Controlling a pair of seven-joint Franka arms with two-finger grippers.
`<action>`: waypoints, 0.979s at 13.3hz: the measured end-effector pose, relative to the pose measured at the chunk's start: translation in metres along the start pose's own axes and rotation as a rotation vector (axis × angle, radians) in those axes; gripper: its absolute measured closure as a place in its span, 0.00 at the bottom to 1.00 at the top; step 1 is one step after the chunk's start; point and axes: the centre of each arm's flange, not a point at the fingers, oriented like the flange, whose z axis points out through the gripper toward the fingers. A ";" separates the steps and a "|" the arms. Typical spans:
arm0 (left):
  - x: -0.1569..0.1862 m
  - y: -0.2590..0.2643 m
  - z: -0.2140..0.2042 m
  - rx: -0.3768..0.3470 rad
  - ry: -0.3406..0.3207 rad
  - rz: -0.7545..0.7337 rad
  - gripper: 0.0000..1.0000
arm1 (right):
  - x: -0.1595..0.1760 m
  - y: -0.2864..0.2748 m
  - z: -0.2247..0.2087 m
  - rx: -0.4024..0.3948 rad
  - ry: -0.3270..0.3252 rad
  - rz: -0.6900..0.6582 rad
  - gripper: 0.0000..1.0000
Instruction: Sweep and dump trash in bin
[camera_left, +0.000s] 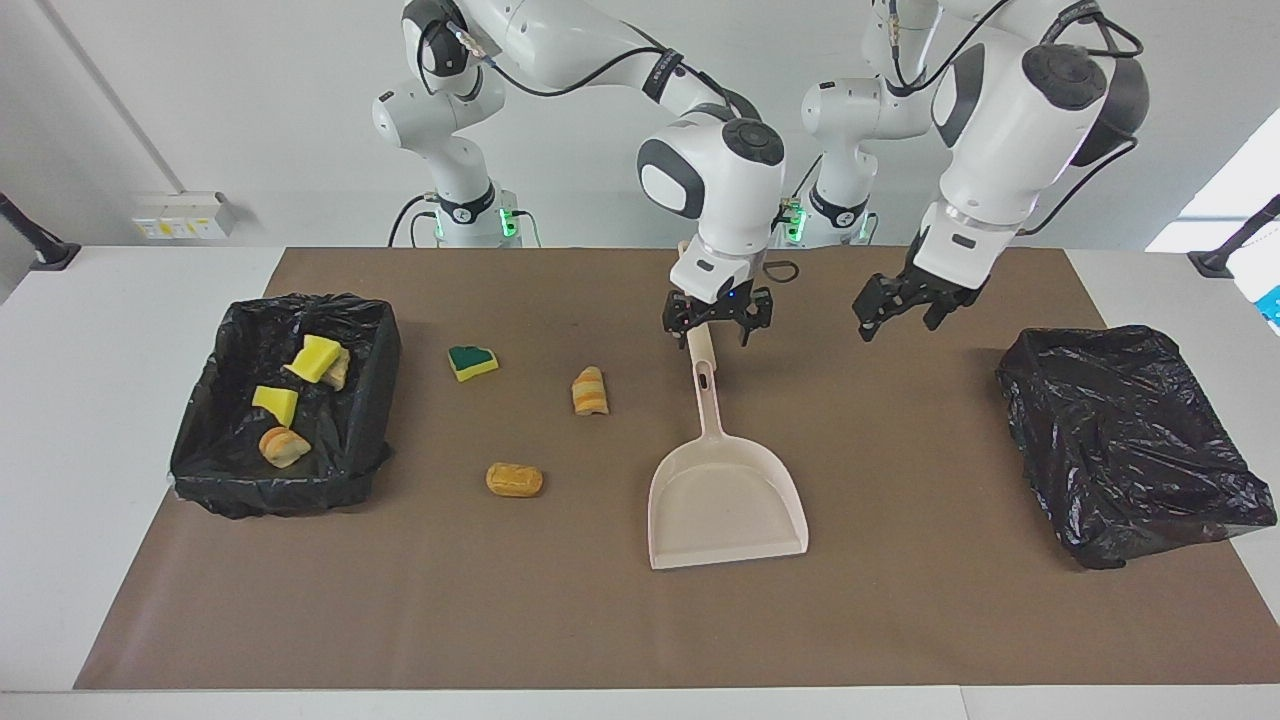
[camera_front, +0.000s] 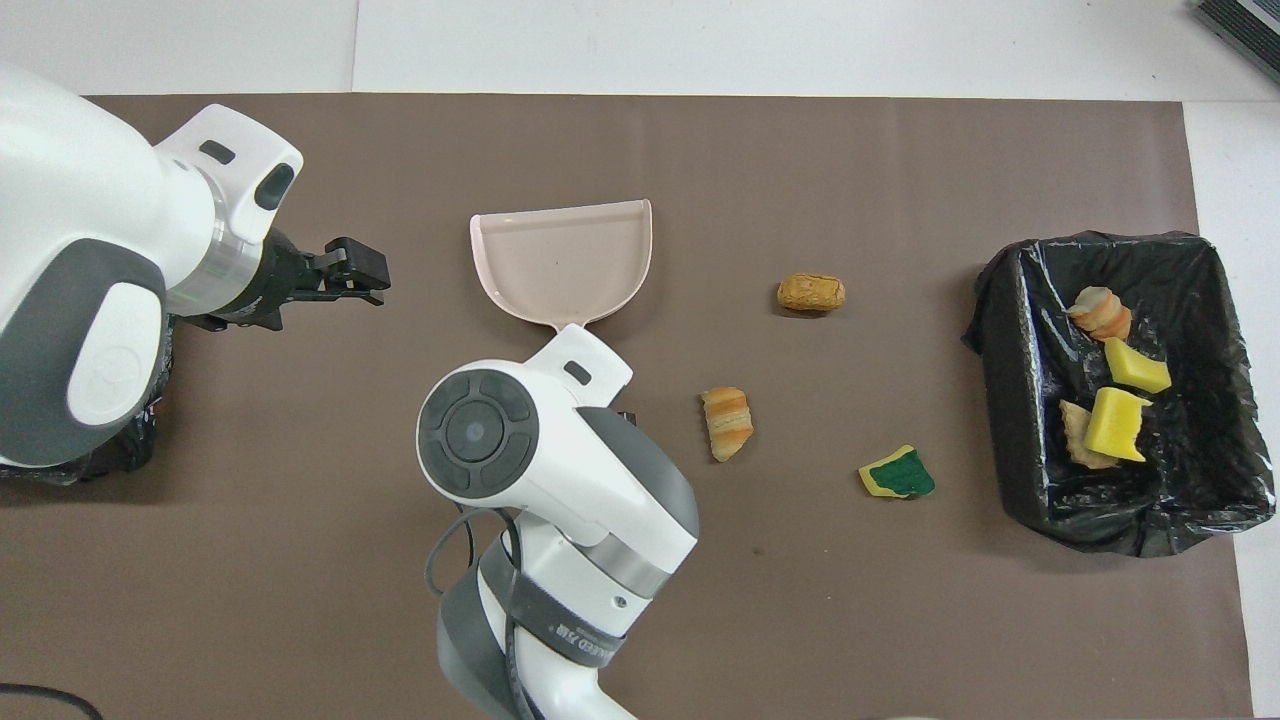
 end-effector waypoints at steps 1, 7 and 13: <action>0.004 0.007 0.012 -0.007 -0.001 0.008 0.00 | -0.018 -0.003 0.004 0.001 0.001 0.007 0.00; -0.007 0.081 0.088 0.023 -0.025 0.093 0.00 | -0.119 0.001 0.054 0.034 -0.011 0.035 0.00; -0.033 0.144 0.155 0.045 -0.062 0.098 0.00 | -0.157 -0.001 0.084 0.021 -0.024 0.039 0.14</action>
